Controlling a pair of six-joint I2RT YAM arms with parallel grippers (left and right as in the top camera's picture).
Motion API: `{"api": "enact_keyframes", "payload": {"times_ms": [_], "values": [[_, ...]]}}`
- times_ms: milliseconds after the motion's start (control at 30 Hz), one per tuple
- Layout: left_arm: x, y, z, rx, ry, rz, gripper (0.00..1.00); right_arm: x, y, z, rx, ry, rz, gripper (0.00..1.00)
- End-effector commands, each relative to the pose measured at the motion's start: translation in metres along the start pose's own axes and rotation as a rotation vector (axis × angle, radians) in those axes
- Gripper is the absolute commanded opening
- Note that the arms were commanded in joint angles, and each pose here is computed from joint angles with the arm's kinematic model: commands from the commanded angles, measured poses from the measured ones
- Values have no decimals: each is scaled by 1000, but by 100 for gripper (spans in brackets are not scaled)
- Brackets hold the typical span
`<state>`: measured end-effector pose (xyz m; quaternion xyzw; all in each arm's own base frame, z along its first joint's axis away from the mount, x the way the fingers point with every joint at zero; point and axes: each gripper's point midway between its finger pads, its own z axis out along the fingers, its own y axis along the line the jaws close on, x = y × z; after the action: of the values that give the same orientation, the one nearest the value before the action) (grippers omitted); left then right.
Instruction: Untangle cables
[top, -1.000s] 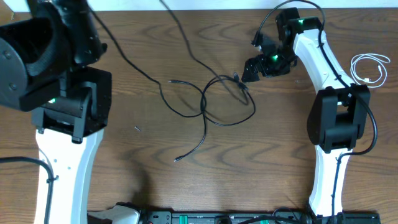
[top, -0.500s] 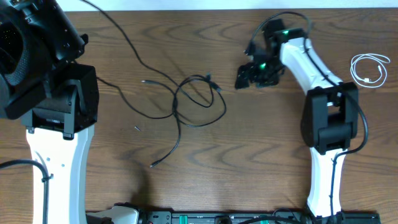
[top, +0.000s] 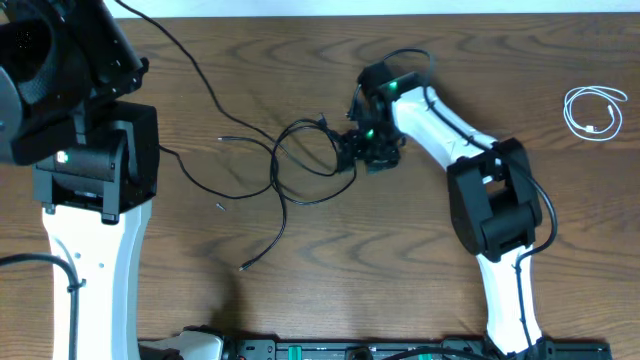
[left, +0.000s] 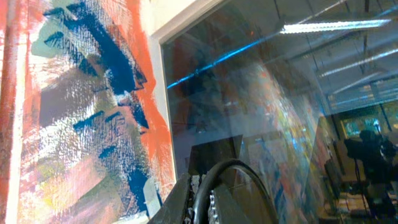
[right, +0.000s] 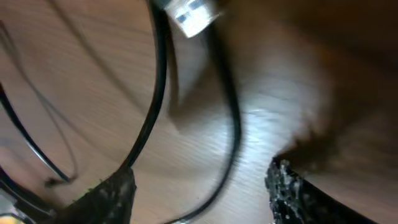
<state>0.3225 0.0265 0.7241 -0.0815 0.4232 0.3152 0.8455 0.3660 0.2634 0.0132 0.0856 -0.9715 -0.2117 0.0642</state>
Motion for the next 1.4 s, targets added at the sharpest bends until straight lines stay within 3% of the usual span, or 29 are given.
{"api": "enact_keyframes", "payload": {"times_ms": [0,233,467,567,700,833,900,1033,1200,1367], "values": [[-10,15,-1,-32,-11,0,8,16,5,21,18,38,52,59],[10,-1,-1,29,63,49,8,20,11,31,85,24,4,36],[77,-42,-16,193,313,82,7,23,10,32,99,28,6,17],[111,-52,-24,218,429,63,7,24,10,34,129,25,1,18],[160,-61,-36,223,599,23,7,27,11,37,174,17,-12,33],[206,-70,-54,227,761,21,7,28,13,39,188,12,-27,38],[230,-74,-65,232,847,38,7,28,13,39,194,11,-27,32],[273,-79,-92,221,1018,53,7,28,11,39,205,11,-17,2],[298,-85,-117,249,1142,88,7,19,5,20,224,1,-12,1],[289,-84,-107,235,1096,59,8,-5,-65,-57,534,-74,71,1]]}}
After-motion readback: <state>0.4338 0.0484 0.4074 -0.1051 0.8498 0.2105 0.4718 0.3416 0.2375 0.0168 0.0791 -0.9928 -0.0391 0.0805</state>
